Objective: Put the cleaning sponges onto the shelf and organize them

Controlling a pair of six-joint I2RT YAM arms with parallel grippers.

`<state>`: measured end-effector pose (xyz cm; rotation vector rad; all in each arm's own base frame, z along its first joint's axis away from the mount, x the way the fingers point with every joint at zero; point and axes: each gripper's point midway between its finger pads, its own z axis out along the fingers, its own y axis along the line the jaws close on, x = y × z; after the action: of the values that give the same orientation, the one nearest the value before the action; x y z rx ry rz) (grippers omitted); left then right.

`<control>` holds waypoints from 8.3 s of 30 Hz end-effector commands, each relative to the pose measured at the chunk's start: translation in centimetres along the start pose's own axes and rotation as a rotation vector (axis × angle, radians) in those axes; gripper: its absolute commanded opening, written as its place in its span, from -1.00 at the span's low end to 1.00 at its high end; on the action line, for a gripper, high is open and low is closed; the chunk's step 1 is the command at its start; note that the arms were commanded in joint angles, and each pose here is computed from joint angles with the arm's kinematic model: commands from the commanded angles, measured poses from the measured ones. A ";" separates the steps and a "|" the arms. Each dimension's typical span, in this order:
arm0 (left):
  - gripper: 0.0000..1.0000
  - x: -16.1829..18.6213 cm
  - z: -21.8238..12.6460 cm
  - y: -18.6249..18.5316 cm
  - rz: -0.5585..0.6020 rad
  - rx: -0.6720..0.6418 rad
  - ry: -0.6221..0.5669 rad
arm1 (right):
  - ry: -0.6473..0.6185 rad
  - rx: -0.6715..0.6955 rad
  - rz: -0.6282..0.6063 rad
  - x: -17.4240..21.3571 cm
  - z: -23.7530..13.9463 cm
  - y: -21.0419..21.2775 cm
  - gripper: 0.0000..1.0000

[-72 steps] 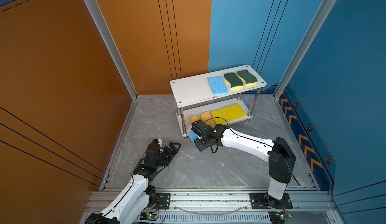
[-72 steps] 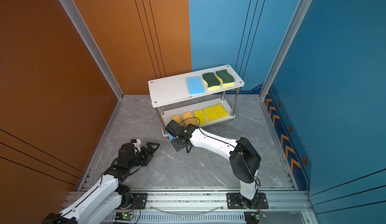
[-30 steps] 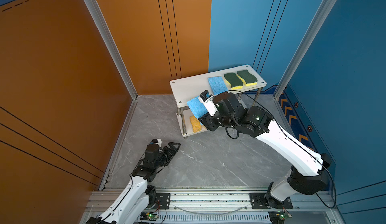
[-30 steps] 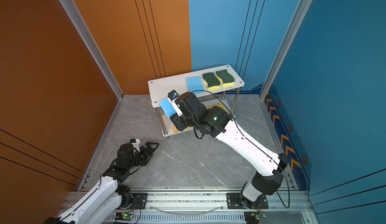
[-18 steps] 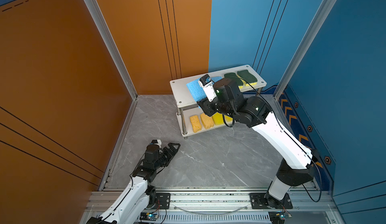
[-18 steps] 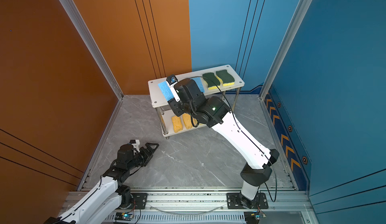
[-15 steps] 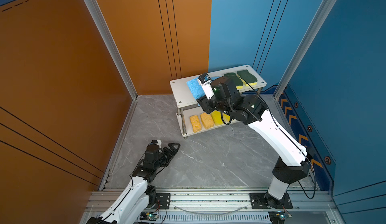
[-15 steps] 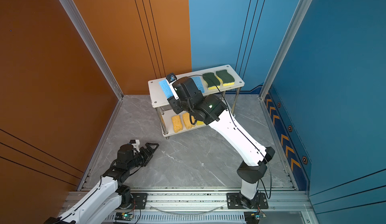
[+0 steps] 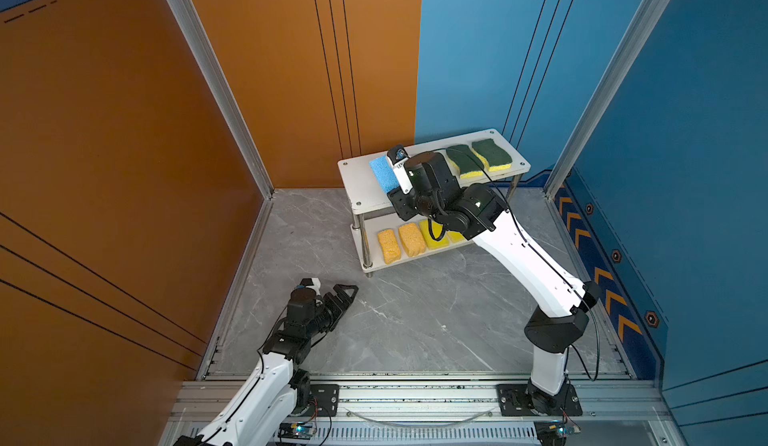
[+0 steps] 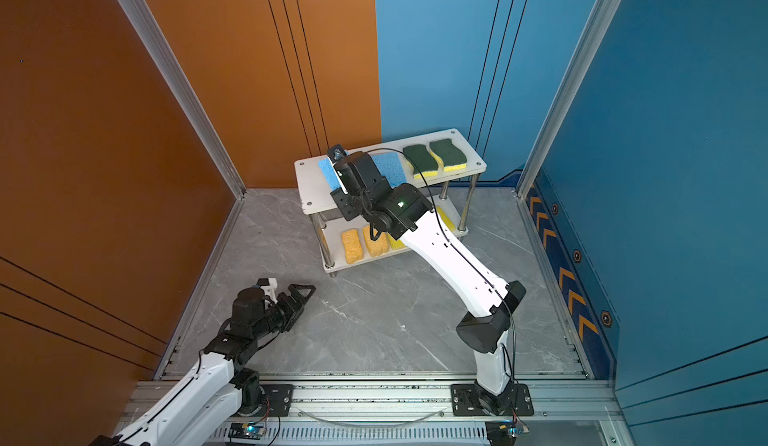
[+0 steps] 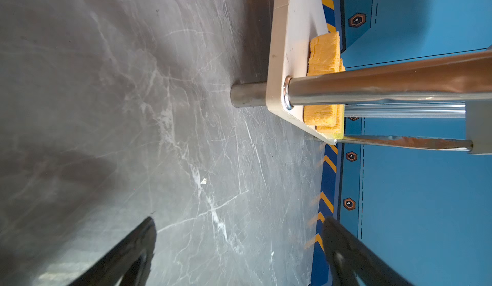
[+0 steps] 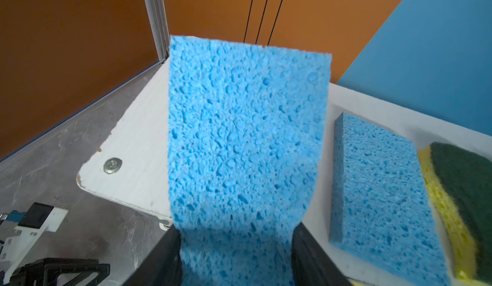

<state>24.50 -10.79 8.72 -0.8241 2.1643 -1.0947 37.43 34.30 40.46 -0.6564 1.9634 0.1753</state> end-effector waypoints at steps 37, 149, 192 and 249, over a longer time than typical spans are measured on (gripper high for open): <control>0.95 -0.1 -0.3 0.5 -0.010 0.018 -0.013 | -0.074 0.066 0.185 -1.5 2.8 0.2 0.17; 0.95 -10.0 -1.7 -13.6 0.310 0.074 -0.185 | -0.096 0.266 0.299 16.8 -7.3 -21.4 1.00; 0.95 -18.3 -1.5 -4.1 0.982 -0.476 -0.669 | -0.127 0.517 0.435 39.5 2.3 -26.1 1.00; 0.95 -18.7 4.4 1.6 1.032 -0.500 -0.590 | -0.116 0.516 0.428 39.4 2.4 -26.0 1.00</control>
<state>38.97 1.46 8.61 -0.0894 1.9134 0.1795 39.25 -1.17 8.88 0.0990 1.9222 -0.0394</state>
